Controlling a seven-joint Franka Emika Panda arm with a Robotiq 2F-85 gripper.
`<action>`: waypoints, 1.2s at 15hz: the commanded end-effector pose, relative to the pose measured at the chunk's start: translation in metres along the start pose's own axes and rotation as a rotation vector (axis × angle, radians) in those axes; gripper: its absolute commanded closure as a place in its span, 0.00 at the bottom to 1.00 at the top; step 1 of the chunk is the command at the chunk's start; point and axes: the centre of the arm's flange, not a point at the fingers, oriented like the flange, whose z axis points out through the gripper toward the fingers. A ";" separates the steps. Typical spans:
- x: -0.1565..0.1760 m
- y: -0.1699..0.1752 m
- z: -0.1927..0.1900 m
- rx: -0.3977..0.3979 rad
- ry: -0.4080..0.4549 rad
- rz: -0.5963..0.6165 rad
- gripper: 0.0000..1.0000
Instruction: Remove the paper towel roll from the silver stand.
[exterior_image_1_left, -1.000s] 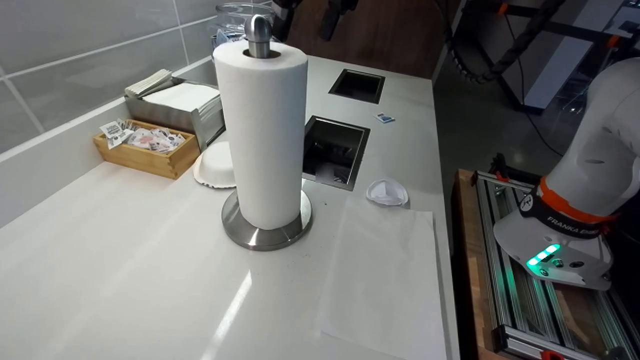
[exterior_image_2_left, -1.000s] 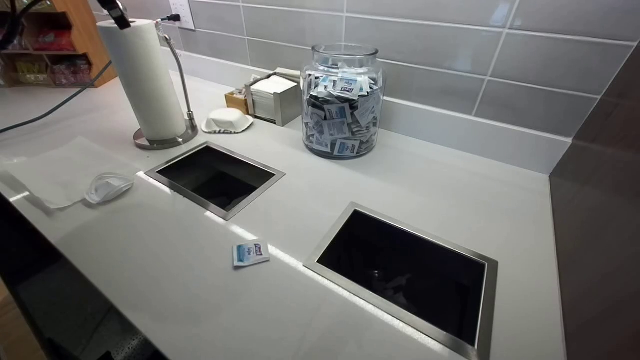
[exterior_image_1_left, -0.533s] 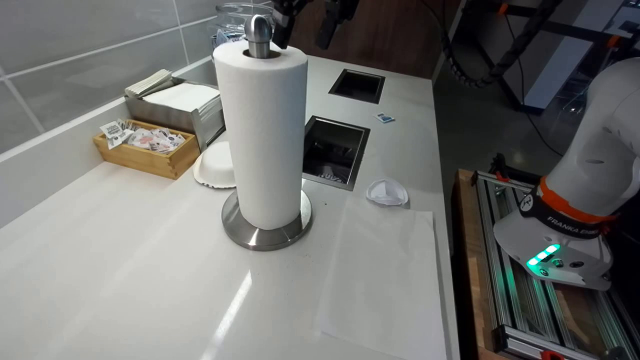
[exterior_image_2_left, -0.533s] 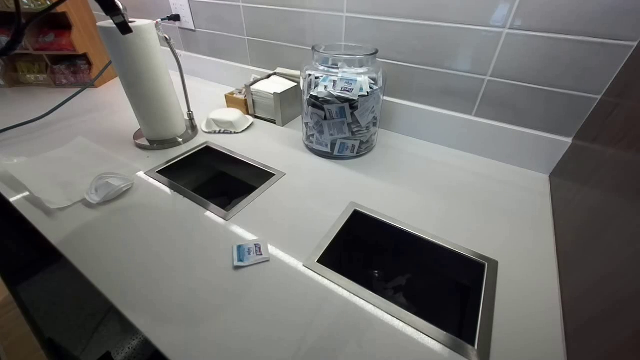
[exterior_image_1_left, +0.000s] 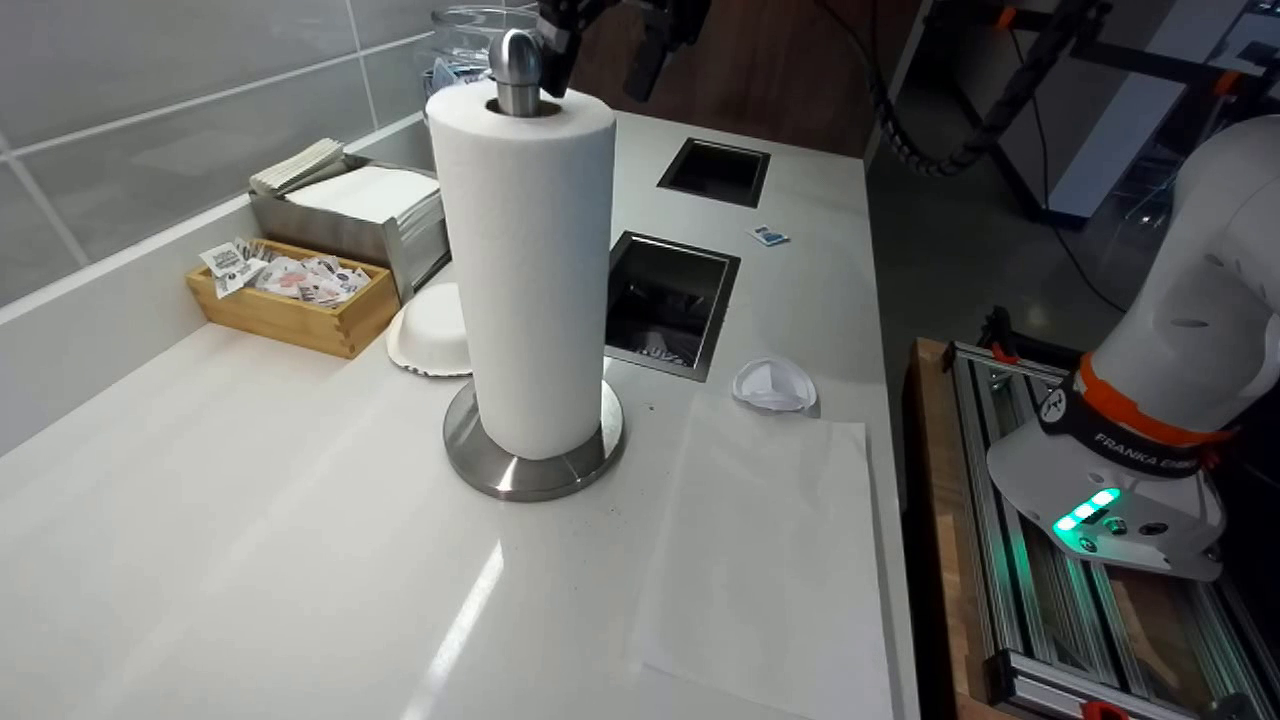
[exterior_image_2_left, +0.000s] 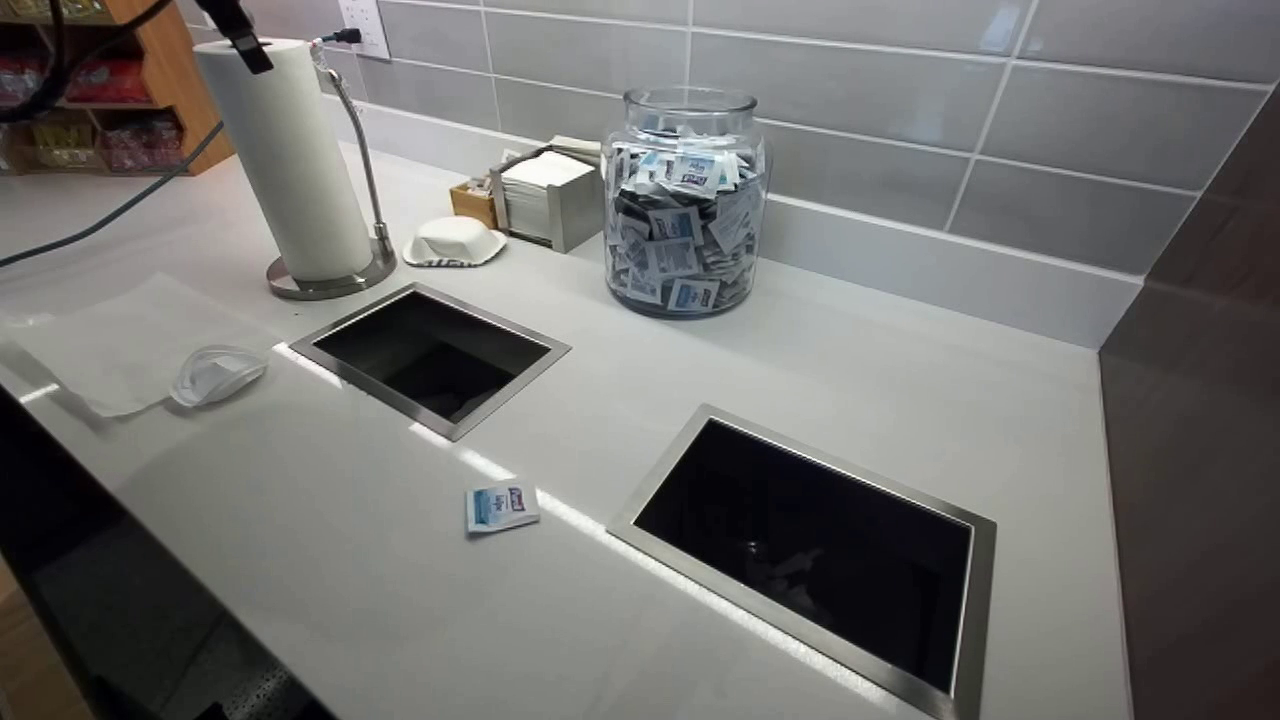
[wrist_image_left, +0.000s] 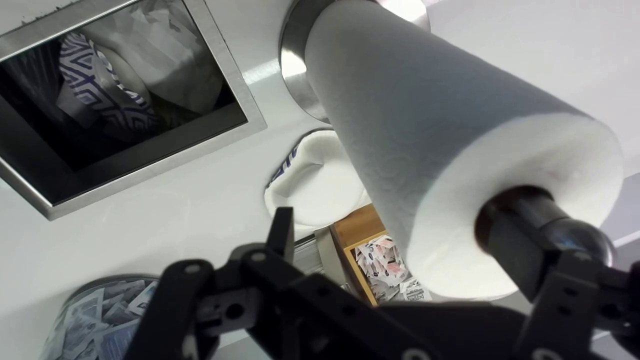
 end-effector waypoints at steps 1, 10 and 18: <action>-0.003 0.005 0.010 0.044 -0.018 -0.012 0.00; -0.001 0.007 0.014 0.077 -0.045 -0.015 0.24; 0.000 0.000 0.009 0.093 -0.039 -0.021 0.88</action>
